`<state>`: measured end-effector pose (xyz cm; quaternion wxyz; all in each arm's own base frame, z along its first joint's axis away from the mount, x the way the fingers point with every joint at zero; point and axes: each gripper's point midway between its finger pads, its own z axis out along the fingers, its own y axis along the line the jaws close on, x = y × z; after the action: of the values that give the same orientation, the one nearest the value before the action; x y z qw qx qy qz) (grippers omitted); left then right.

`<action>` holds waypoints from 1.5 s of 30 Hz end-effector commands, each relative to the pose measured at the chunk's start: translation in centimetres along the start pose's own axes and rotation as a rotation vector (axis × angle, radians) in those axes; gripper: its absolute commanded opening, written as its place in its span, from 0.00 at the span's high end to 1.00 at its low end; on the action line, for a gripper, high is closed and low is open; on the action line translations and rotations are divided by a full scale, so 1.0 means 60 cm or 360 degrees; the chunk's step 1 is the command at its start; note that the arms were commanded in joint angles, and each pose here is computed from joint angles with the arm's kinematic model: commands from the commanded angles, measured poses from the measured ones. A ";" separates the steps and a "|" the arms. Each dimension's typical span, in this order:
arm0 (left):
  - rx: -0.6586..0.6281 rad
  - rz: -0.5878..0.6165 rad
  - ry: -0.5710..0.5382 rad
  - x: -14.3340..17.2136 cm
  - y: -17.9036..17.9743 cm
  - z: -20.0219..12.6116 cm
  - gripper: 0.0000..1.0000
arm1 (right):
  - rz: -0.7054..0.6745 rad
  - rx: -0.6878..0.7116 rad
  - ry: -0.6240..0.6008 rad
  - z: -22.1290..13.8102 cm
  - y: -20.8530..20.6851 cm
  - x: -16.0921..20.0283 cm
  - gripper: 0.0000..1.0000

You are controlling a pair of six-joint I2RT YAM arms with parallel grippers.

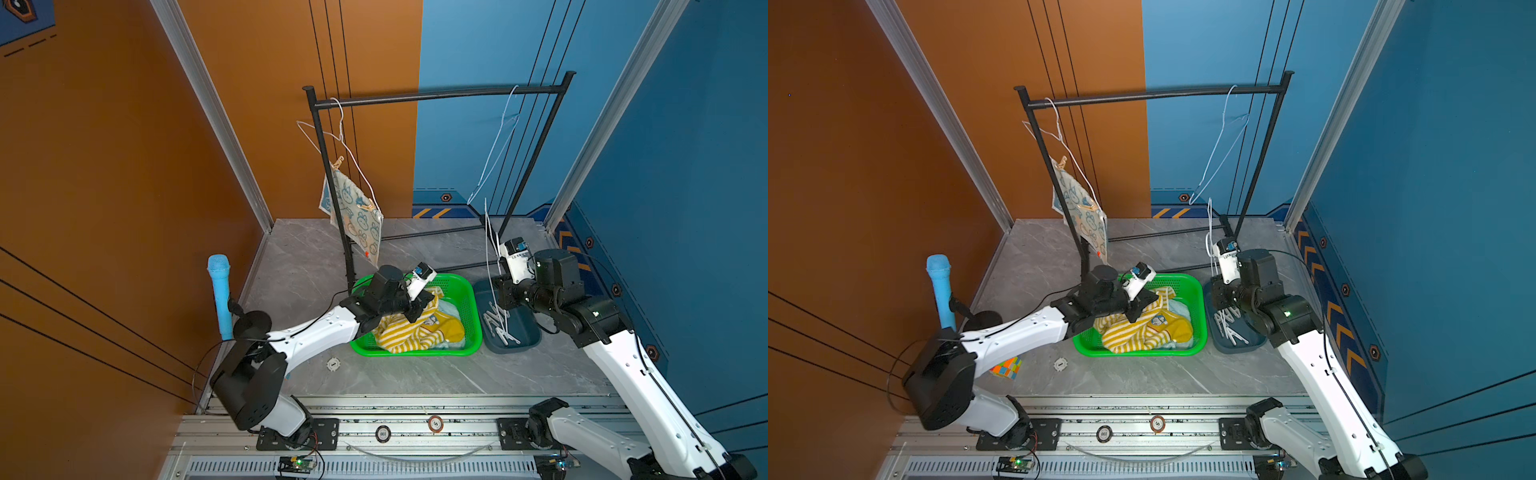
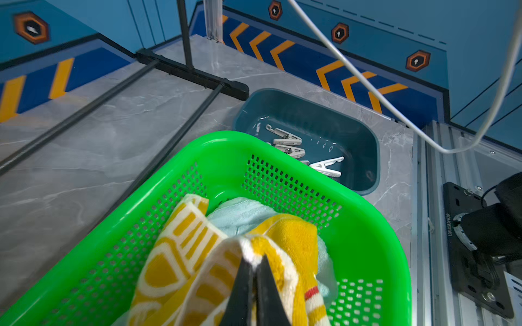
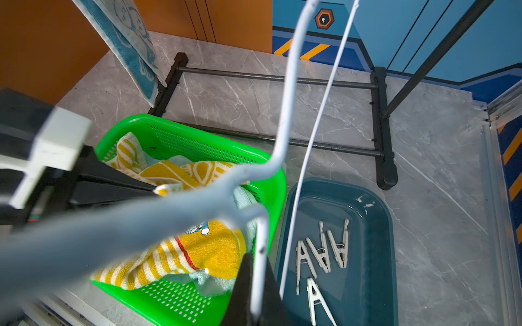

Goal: Remove the clothespins securing towels to the hanger
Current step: Place the towel in the basket, then place the hanger on the clothesline.

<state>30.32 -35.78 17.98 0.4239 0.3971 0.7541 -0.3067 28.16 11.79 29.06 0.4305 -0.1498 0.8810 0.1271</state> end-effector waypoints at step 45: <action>-0.0247 0.1434 -0.0330 -0.107 0.022 -0.272 0.31 | -0.0318 -0.0915 0.0377 0.014 0.258 0.087 1.00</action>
<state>28.20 -22.97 31.76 0.6324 0.5431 0.5399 -0.1168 21.16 25.21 25.63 0.2883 -0.3374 0.8410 0.3094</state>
